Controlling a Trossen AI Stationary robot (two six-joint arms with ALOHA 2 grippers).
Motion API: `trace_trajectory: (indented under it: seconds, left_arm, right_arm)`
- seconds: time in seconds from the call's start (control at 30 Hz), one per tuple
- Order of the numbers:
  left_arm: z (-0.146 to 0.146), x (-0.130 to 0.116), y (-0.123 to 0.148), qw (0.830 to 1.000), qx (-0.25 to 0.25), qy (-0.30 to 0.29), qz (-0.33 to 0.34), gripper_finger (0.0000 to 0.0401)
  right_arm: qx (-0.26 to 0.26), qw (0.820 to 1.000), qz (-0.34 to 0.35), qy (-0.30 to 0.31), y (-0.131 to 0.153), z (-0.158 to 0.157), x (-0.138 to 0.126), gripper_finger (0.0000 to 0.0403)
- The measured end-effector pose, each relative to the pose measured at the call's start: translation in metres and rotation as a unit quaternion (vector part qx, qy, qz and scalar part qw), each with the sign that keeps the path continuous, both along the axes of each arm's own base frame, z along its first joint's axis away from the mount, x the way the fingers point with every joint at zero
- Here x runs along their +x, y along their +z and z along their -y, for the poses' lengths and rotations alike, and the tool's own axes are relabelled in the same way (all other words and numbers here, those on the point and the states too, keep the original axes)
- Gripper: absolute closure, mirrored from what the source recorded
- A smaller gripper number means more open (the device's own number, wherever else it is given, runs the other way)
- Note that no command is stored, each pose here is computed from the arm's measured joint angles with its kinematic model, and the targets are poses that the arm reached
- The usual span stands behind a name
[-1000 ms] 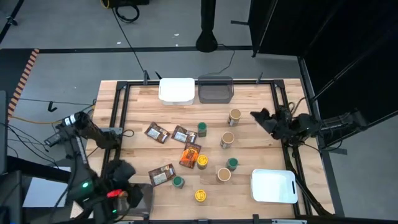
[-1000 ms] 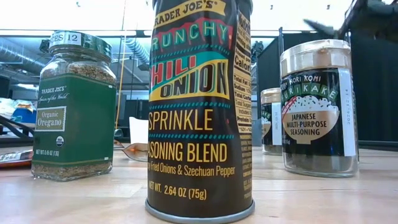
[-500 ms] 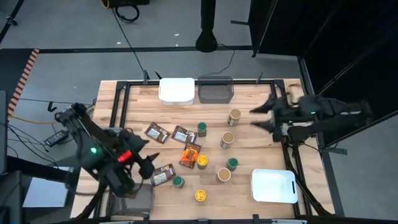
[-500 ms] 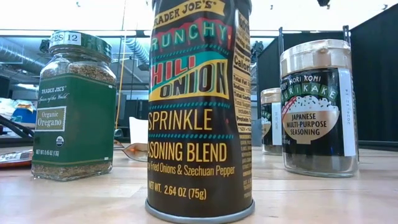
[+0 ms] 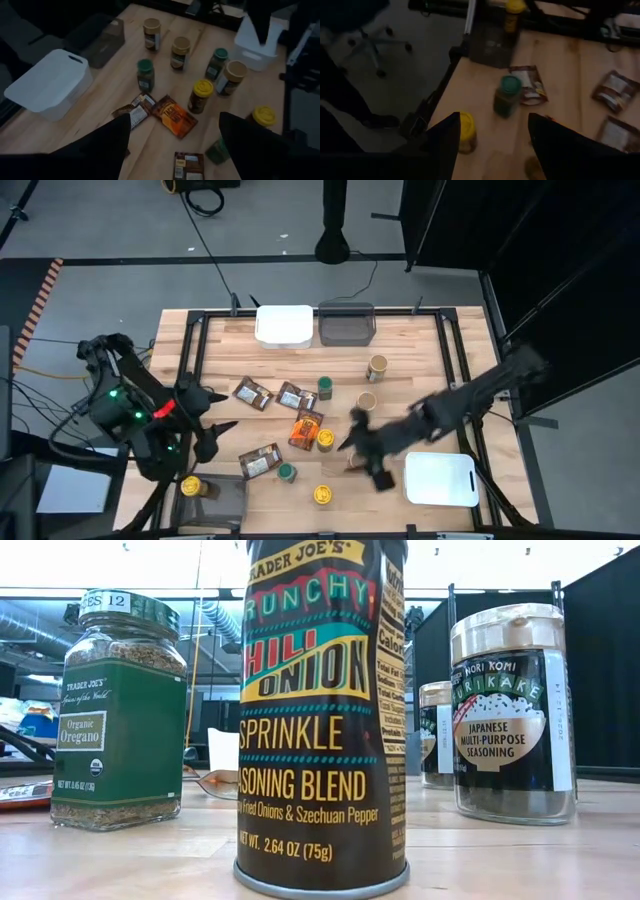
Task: Sort spices by type
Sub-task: Put the yellow seasoning bottle into the bottom black bin
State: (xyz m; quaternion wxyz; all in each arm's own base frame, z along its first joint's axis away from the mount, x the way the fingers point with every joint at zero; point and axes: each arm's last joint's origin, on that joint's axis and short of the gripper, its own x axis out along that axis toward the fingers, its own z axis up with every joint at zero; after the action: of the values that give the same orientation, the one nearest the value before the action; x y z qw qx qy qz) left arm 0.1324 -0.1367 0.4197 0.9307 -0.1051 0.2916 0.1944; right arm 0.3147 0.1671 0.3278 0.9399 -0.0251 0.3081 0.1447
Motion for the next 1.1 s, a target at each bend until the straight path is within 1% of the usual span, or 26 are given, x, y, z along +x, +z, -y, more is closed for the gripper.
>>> trace_trajectory:
  seconds: [0.1,0.2,0.37,0.43,0.53,0.67,0.77,0.87,1.0,1.1]
  left_arm:
    - [0.001,-0.006,0.002,1.0,0.008,-0.023,-0.001,0.0091]
    - [0.002,-0.008,0.002,0.999,0.028,-0.038,0.0,0.0091]
    - [0.002,-0.008,0.003,0.998,0.038,-0.045,0.0,0.0091]
    - [0.002,-0.008,0.002,0.998,0.038,-0.044,-0.001,0.0091]
    - [0.002,-0.008,0.002,0.998,0.039,-0.045,-0.001,0.0091]
    - [0.002,-0.008,0.003,0.998,0.041,-0.046,-0.001,0.0091]
    - [0.002,-0.008,0.003,0.998,0.042,-0.046,0.0,0.0091]
    - [0.002,-0.008,0.003,0.998,0.043,-0.045,0.001,0.0091]
    - [0.002,-0.008,0.002,0.998,0.044,-0.045,0.001,0.0091]
    - [0.002,-0.008,0.0,0.998,0.048,-0.045,-0.001,0.0091]
  right_arm:
    - [-0.009,1.0,-0.007,-0.002,-0.012,-0.026,0.024,0.0146]
    - [-0.017,1.0,-0.02,-0.006,-0.025,-0.046,0.044,0.013]
    - [-0.047,0.997,-0.06,0.0,-0.053,-0.068,0.064,0.0099]
    - [-0.039,0.996,-0.08,0.004,-0.066,-0.073,0.069,0.0089]
    - [-0.02,0.995,-0.102,0.003,-0.08,-0.077,0.075,0.008]
    - [-0.013,0.994,-0.107,-0.007,-0.084,-0.077,0.075,0.008]
    - [-0.034,0.993,-0.115,-0.014,-0.087,-0.074,0.073,0.0084]
    - [-0.036,0.991,-0.129,-0.01,-0.093,-0.075,0.073,0.0086]
    - [-0.047,0.989,-0.142,-0.014,-0.104,-0.076,0.074,0.0079]
    - [-0.058,0.987,-0.151,-0.024,-0.107,-0.073,0.073,0.0076]
